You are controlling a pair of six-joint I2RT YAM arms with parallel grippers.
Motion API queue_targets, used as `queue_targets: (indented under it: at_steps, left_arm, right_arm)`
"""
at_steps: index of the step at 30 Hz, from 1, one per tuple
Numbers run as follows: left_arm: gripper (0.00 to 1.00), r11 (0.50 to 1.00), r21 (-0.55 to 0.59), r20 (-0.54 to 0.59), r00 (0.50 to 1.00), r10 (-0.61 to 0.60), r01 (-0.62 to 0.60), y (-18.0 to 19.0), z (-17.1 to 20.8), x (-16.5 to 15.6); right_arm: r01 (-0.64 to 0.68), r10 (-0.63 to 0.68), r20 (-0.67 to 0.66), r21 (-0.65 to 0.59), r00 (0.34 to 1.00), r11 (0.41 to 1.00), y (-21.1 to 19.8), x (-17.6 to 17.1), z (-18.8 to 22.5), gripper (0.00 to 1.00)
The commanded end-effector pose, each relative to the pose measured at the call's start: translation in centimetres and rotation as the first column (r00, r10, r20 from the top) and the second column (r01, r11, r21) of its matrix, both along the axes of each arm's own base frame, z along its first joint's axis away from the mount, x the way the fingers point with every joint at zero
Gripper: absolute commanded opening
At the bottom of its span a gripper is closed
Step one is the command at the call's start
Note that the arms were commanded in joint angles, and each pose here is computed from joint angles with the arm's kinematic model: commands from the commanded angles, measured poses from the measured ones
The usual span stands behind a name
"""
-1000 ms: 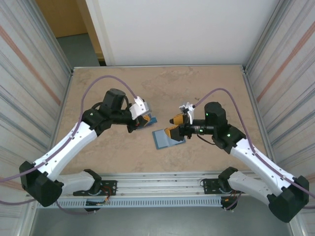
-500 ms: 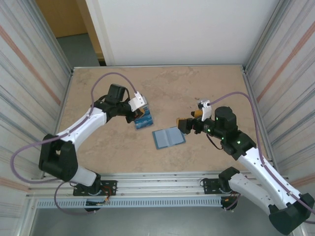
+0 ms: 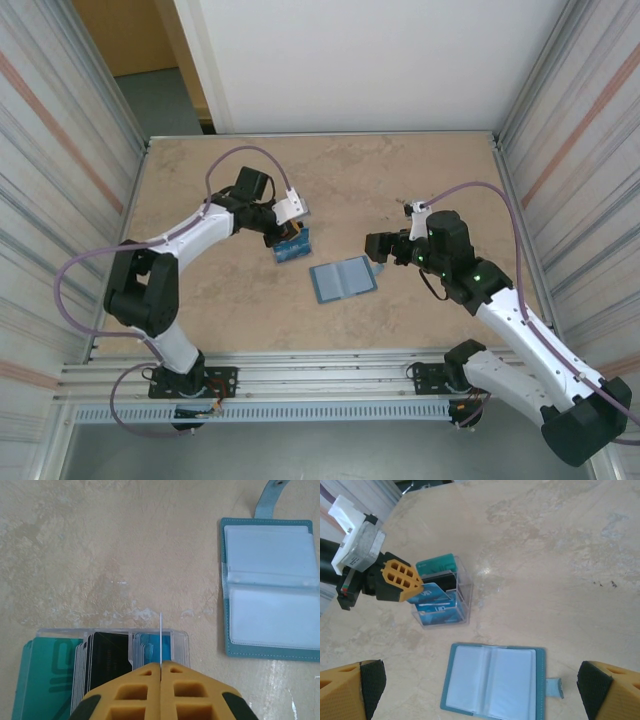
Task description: Take the credit cards out of the card holder
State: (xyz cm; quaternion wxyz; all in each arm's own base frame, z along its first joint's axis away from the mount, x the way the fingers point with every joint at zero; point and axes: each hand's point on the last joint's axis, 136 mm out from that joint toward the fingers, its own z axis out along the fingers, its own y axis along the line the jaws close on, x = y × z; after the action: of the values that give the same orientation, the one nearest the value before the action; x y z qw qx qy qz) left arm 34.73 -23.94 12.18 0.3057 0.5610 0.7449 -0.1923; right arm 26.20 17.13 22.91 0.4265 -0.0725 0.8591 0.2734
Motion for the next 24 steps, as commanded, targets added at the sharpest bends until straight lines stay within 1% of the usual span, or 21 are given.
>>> queue_targets:
  at_steps: [1,16,22,23,24]
  left_arm:
    - [0.00,1.000,-0.007,-0.014,1.000,-0.022,0.022,-0.2,0.0,0.2]
    - [0.00,0.999,0.042,-0.072,0.997,0.019,-0.016,0.4,-2.6,0.7]
    - [0.14,0.999,0.039,-0.081,0.996,0.032,-0.028,0.3,-2.5,0.8]
    - [0.18,0.999,0.036,-0.082,0.996,0.032,-0.029,0.3,-2.4,0.8]
    - [0.18,0.999,0.033,-0.079,0.996,0.032,-0.030,0.2,-2.3,0.8]
  right_arm:
    - [0.035,-0.035,0.016,0.023,0.999,0.999,-0.4,0.4,1.5,0.99]
    - [0.022,-0.022,0.006,0.025,1.000,0.999,-0.2,0.2,1.4,0.99]
    - [0.013,-0.013,-0.001,0.028,1.000,1.000,0.0,0.2,1.3,0.99]
    - [0.012,-0.012,0.000,0.028,1.000,1.000,0.0,0.2,1.3,0.99]
    - [0.010,-0.010,0.002,0.029,1.000,1.000,0.1,0.2,1.3,0.99]
